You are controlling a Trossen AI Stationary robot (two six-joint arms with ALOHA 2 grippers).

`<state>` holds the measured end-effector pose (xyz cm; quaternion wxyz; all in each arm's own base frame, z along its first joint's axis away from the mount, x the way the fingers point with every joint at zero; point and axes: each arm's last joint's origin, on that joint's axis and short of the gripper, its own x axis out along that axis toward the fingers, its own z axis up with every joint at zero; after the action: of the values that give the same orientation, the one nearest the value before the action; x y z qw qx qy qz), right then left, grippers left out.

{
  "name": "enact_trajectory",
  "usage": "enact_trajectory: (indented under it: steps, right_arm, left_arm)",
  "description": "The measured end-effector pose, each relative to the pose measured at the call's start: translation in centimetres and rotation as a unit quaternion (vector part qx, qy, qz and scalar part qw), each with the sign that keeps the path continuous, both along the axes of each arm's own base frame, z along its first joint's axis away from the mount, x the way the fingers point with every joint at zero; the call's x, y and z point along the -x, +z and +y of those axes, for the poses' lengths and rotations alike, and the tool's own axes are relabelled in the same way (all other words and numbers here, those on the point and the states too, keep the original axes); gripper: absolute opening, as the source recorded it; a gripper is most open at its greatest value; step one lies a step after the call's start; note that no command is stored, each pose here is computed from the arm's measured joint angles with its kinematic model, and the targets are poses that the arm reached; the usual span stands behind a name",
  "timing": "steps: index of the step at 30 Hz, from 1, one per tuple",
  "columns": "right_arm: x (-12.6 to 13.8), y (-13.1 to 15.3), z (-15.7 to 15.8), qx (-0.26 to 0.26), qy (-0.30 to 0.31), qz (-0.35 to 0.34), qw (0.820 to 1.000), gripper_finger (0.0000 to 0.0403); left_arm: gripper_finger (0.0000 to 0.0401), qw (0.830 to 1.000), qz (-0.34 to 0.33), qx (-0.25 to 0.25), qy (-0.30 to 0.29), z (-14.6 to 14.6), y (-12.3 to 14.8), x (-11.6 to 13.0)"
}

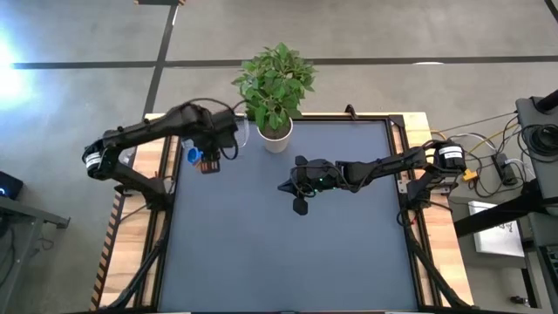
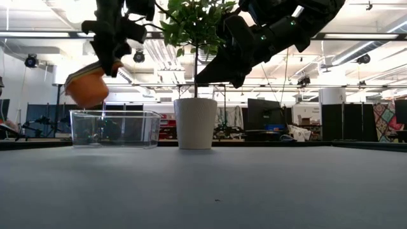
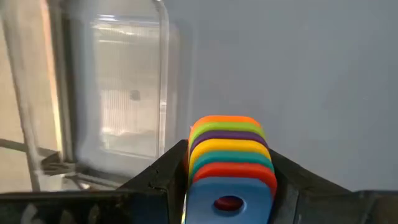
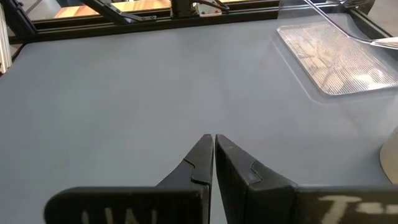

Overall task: Nest measuring cups in basket
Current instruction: Put the nested colored measuring cups into the transparent bin

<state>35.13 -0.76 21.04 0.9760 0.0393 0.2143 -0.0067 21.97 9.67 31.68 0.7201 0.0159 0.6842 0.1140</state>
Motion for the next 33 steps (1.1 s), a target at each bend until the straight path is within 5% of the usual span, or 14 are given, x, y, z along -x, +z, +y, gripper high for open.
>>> enact_trajectory:
  steps: [20, 33]
  right_arm:
    - [0.0, -0.1, 0.0, 0.003, 0.001, 0.004, 1.000, 0.0009]
    - [0.1, -0.1, 0.0, 0.008, 0.003, 0.006, 1.000, 0.0009]
  left_arm:
    - [0.0129, 0.996, 0.020, -0.083, 0.018, 7.3, -1.7, 2.7]
    - [0.0129, 0.998, 0.025, -0.058, 0.000, 9.9, -5.1, 1.5]
